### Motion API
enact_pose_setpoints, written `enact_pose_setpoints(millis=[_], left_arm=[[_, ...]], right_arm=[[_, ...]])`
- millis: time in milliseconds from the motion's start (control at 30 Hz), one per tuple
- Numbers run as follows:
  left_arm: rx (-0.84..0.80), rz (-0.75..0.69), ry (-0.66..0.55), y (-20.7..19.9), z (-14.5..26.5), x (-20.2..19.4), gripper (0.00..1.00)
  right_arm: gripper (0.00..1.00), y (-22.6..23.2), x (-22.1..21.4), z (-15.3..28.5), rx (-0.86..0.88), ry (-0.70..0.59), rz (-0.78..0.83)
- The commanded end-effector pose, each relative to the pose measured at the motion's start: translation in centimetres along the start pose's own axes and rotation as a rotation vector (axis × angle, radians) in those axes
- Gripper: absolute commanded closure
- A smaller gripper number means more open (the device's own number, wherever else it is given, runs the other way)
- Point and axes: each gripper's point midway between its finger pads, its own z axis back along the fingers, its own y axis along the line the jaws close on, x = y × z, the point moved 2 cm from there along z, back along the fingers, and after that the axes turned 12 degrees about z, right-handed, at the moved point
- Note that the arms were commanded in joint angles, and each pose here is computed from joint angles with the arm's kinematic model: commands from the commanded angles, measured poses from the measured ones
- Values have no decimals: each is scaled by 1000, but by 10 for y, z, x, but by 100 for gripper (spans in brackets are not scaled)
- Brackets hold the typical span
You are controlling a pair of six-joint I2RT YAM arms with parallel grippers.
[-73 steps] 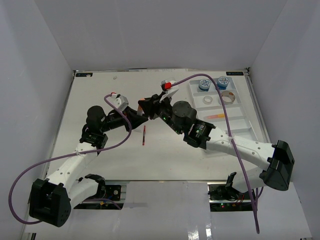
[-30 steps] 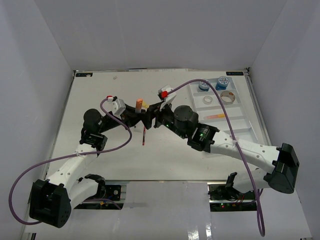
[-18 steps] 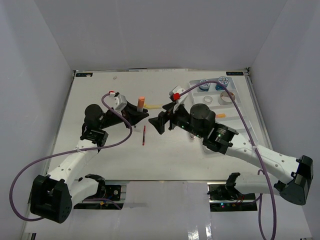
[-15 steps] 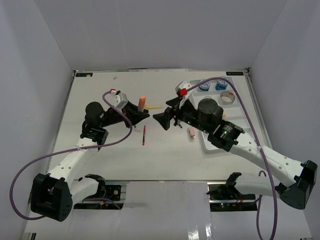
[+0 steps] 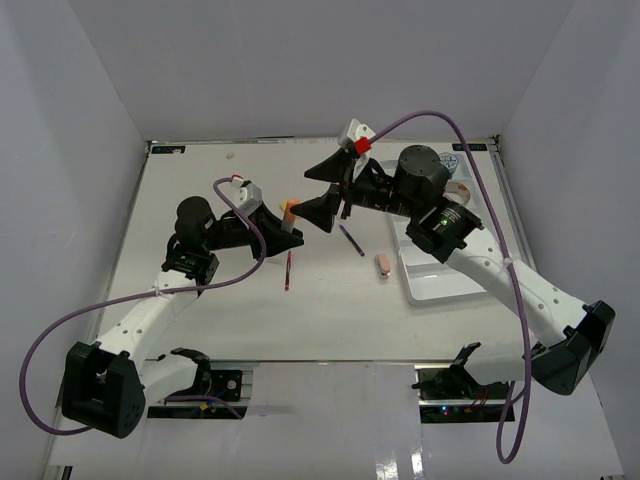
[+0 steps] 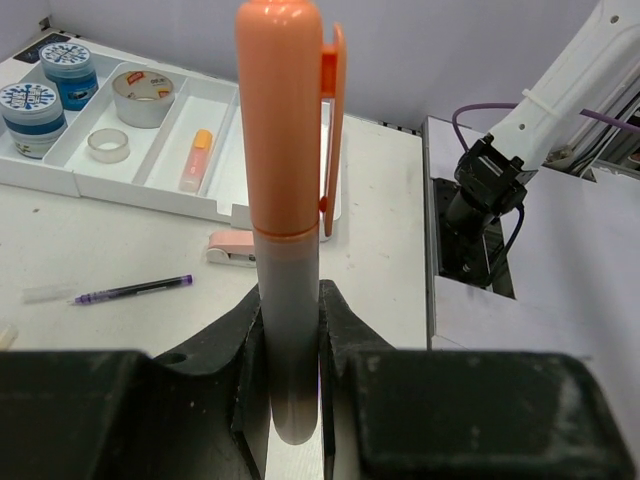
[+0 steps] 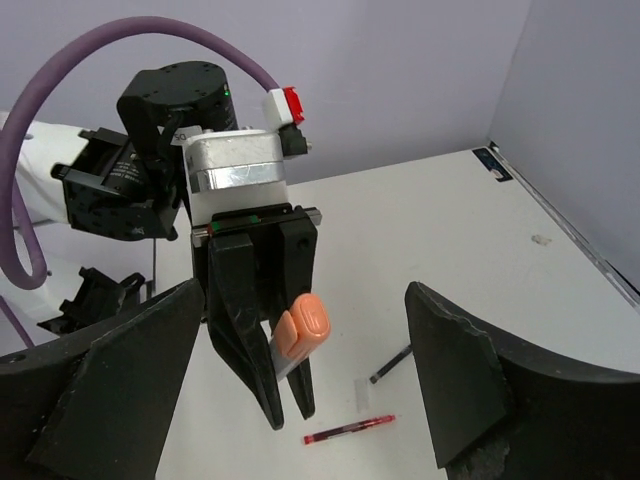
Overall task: Sort the stationery into containers
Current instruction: Close the pen cap on the pen.
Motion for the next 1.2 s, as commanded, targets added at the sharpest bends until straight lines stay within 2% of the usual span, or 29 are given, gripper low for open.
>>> enact_pose_setpoints(millis=[0, 433, 833, 1033, 1067, 1167], left_arm=[[-42, -43, 3, -10, -1, 11, 100], [-83, -59, -4, -17, -1, 10, 100], [-97, -58, 0, -19, -1, 10, 100], [-106, -63, -1, -22, 0, 10, 100], [-108, -65, -2, -22, 0, 11, 100], [-119, -66, -2, -25, 0, 11, 100]], right_arm=[[14, 7, 26, -9, 98, -89, 33], [26, 3, 6, -33, 130, -94, -22], [48, 11, -10, -40, 193, -83, -64], [65, 16, -23, -41, 215, -74, -96], [72, 18, -27, -41, 219, -67, -107], [85, 22, -36, -41, 233, -54, -124]])
